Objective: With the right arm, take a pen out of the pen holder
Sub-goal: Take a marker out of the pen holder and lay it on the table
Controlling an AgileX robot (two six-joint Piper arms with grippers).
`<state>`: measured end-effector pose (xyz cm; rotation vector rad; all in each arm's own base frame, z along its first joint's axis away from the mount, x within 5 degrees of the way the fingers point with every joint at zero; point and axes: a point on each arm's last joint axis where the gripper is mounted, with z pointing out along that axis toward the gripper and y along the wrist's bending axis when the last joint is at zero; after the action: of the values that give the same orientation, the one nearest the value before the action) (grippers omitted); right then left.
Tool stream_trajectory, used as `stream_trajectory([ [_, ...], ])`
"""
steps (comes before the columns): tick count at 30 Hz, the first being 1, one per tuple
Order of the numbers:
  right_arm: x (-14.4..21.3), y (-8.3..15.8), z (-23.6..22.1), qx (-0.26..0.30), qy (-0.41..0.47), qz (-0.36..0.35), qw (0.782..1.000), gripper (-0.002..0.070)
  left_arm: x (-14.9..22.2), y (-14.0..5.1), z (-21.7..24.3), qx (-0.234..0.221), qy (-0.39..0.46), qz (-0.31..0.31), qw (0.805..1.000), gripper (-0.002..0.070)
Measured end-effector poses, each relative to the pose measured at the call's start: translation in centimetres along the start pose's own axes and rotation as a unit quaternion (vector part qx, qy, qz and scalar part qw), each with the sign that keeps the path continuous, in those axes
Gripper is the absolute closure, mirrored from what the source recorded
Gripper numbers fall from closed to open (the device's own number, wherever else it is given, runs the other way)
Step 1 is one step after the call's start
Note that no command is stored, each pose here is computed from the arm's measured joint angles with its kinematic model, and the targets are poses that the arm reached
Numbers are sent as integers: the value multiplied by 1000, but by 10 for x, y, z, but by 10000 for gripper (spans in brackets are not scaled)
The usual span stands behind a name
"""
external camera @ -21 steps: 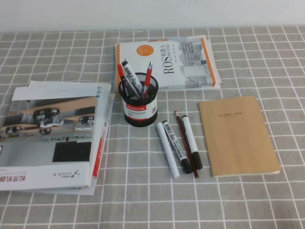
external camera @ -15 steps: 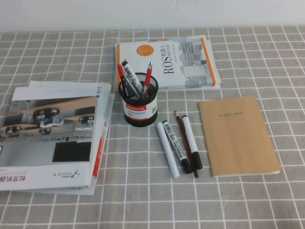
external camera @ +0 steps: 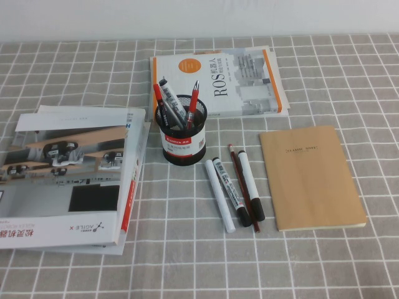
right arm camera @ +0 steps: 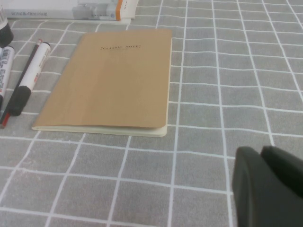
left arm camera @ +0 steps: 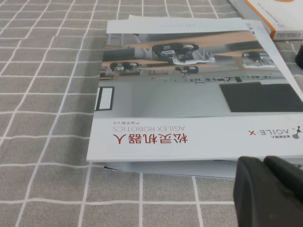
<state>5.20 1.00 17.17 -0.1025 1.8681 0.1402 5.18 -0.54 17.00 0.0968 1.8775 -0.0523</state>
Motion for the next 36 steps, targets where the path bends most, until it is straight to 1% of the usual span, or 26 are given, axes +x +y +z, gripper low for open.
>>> stream_trajectory([
  [5,-1,1,0,-7,-3,19,1000,689,0,0,0,0,0,0,1000,678],
  [9,-8,4,0,-25,-40,84,995,689,0,0,0,0,0,0,1000,678],
  [12,-16,4,-1,-35,-84,143,986,689,0,0,0,0,0,0,1000,678],
  [16,-24,3,-3,-46,-128,234,963,689,0,0,0,0,0,0,1000,678],
  [18,-26,2,-4,-47,-140,258,955,689,0,0,0,0,0,0,1000,678],
  [24,-28,1,-4,-49,-146,278,948,689,0,0,0,0,0,0,1000,678],
  [29,-29,7,-5,-72,-109,282,950,689,0,0,0,0,0,0,1000,678],
  [33,-52,15,-8,-93,-59,273,956,688,0,0,0,0,0,0,1000,679],
  [36,-71,20,-6,-102,-3,250,963,689,0,0,0,0,0,0,1000,678],
])
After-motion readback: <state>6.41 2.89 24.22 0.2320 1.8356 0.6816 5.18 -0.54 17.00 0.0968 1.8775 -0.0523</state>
